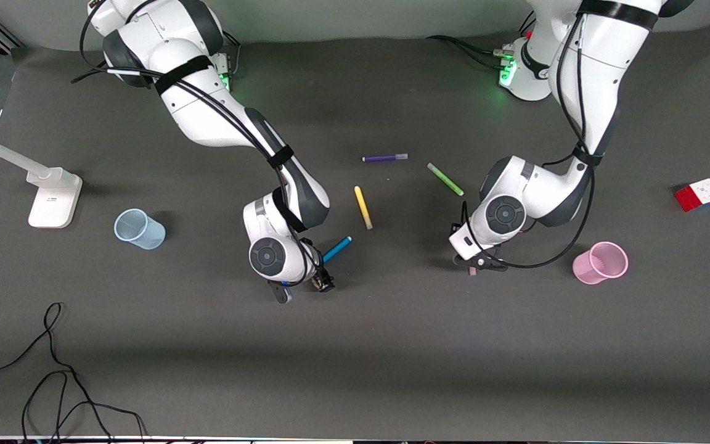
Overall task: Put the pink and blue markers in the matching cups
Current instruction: 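Grasp the blue marker with the right gripper while the left gripper grasps the pink marker, then carry the blue marker to the blue cup while the left gripper carries pink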
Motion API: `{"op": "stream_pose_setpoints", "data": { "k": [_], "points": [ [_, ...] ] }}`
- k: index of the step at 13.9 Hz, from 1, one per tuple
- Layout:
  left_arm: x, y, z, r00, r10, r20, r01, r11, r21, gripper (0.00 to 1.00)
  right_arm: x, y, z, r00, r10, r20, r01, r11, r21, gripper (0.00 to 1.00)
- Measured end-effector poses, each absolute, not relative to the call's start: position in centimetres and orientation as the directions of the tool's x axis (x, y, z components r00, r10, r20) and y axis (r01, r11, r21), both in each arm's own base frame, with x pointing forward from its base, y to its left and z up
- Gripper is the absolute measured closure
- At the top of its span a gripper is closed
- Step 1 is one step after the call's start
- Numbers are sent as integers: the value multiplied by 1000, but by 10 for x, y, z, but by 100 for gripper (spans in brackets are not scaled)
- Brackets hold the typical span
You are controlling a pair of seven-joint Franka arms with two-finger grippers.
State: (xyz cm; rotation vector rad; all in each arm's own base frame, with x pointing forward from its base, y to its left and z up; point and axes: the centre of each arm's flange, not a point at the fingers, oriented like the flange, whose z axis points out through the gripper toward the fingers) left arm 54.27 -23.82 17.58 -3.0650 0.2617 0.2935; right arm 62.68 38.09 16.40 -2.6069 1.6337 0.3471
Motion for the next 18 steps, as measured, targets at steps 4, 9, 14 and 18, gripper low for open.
{"op": "stream_pose_setpoints", "data": {
  "k": [4,9,14,18],
  "points": [
    [543,-238,175,970,-150,-192,-160,-986,-37,44,629,381,167,419,-884,-206,-894,-441,74,57],
    [545,-240,177,975,-136,-175,-144,-989,-32,83,634,375,170,422,-888,-185,-896,-440,68,84],
    [549,-236,179,978,-123,-168,-130,-991,-33,82,655,347,207,412,-901,-138,-903,-424,67,84],
    [582,-214,225,987,-60,-147,-66,-997,-36,82,664,310,291,462,-879,-123,-874,-474,109,84]
  ]
}}
